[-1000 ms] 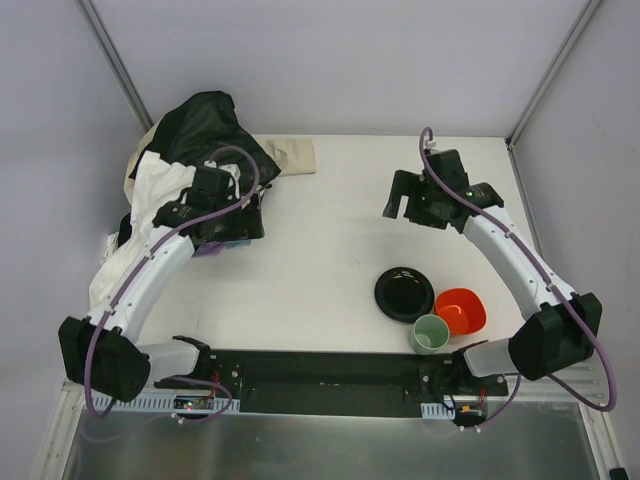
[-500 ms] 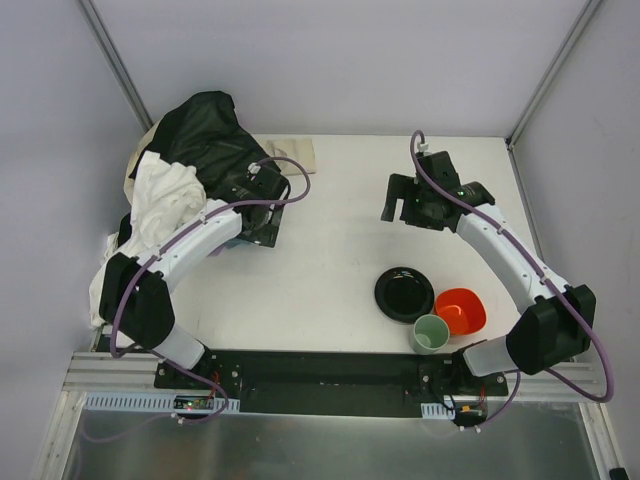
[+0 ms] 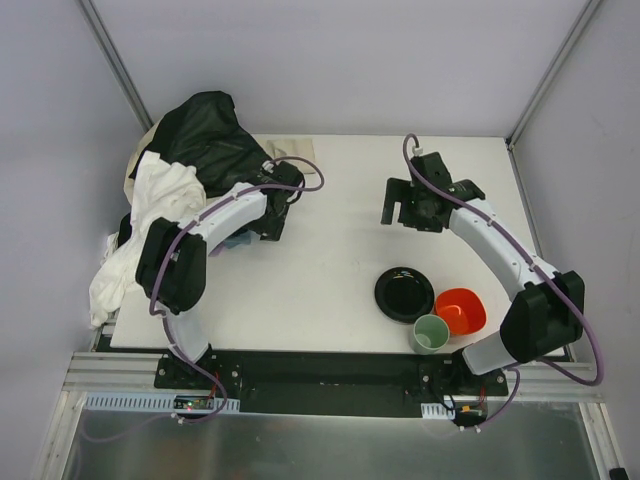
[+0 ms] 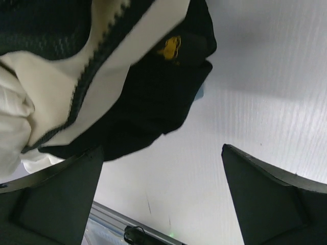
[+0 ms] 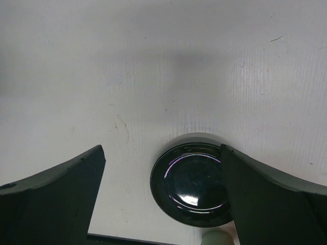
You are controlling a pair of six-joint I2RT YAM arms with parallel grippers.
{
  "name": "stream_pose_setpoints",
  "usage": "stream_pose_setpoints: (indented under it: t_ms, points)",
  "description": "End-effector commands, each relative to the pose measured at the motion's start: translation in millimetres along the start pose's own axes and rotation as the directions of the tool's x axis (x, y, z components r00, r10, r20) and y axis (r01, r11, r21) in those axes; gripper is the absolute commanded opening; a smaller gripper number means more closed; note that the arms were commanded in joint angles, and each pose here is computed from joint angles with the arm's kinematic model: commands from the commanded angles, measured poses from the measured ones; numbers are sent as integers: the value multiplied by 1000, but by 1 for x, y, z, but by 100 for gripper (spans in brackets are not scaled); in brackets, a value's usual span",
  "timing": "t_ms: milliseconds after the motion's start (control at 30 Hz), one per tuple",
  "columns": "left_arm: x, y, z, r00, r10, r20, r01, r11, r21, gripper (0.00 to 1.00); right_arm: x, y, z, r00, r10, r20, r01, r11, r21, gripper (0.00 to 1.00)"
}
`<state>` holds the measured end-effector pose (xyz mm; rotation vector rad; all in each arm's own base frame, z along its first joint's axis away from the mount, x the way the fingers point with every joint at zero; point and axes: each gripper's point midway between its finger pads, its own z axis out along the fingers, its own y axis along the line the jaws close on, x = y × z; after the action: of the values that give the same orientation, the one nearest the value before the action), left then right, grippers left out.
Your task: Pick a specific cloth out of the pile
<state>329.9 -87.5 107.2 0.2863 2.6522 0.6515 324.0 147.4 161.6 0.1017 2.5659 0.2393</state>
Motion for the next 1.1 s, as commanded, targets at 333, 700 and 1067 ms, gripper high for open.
stream_pose_setpoints:
  t_ms: [333,700,1067]
  points:
    - [-7,16,73,986,-64,-155,62,998,-23,99,-10,-4,7,999,-32,-20,33,998,58,96]
    - [15,3,102,964,-49,-260,60,998,32,56,-11,-5,11,999,-34,-40,37,997,66,96]
    - [-6,11,81,978,-82,-190,99,992,81,0,-13,-6,7,999,-31,-30,33,997,69,96]
